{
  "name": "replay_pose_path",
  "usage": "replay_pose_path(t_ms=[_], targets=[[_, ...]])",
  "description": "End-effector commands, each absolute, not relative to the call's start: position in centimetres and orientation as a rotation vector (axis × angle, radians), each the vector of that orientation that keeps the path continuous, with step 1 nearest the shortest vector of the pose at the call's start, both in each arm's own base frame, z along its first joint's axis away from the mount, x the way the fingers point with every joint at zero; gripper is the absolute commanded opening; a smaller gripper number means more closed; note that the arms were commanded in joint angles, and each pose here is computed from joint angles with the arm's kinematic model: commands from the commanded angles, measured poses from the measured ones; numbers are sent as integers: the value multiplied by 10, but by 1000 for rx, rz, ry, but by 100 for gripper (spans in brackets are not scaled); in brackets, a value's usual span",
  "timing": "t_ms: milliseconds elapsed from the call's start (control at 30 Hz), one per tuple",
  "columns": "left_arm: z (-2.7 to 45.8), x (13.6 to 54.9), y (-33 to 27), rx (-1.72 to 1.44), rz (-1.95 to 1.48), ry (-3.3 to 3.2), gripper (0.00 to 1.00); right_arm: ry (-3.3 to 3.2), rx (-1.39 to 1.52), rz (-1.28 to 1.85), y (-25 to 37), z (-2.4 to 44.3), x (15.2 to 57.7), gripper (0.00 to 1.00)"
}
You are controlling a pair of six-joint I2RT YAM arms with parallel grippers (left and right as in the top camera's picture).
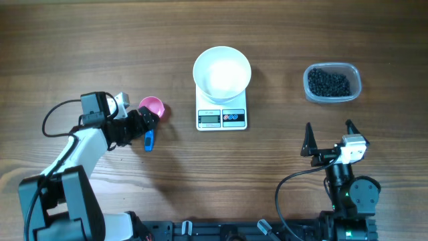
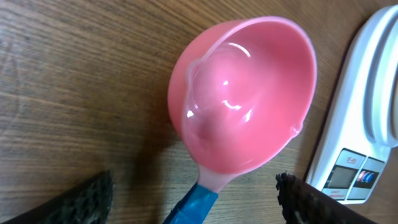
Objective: Scoop item into bowl and weigh 150g on scale
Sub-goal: 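Reach the left gripper to the pink scoop's blue handle and grasp it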
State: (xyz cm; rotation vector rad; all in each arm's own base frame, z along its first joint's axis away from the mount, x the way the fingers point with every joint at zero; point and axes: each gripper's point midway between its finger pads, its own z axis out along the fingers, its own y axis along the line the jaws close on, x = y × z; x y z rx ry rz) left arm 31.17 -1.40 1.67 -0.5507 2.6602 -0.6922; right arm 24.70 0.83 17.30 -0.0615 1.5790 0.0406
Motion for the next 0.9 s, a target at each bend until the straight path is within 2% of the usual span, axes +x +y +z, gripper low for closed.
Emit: replay_pose_path(t_ms=[0,133,467,633,700,867], targets=[[11,312,-18,-557,-744,2677,85,1569,-64,23,7,175,247,100],[17,309,-38,-465,-919,2659,84,1569,-63,23,7,175,247,100],[6,303,-31,-458,-839,2705,79,1569,-63,23,7,175,247,100],[-1,302,-30,-471,-829,2723,60,1569,-63,23,7,175,247,100],[-3,301,-30,-476,-832,2730,59,1569,-64,23,7,175,247,100],[-3,302,-30,-473,-831,2725,49,1569,-63,23,7,175,247,100]])
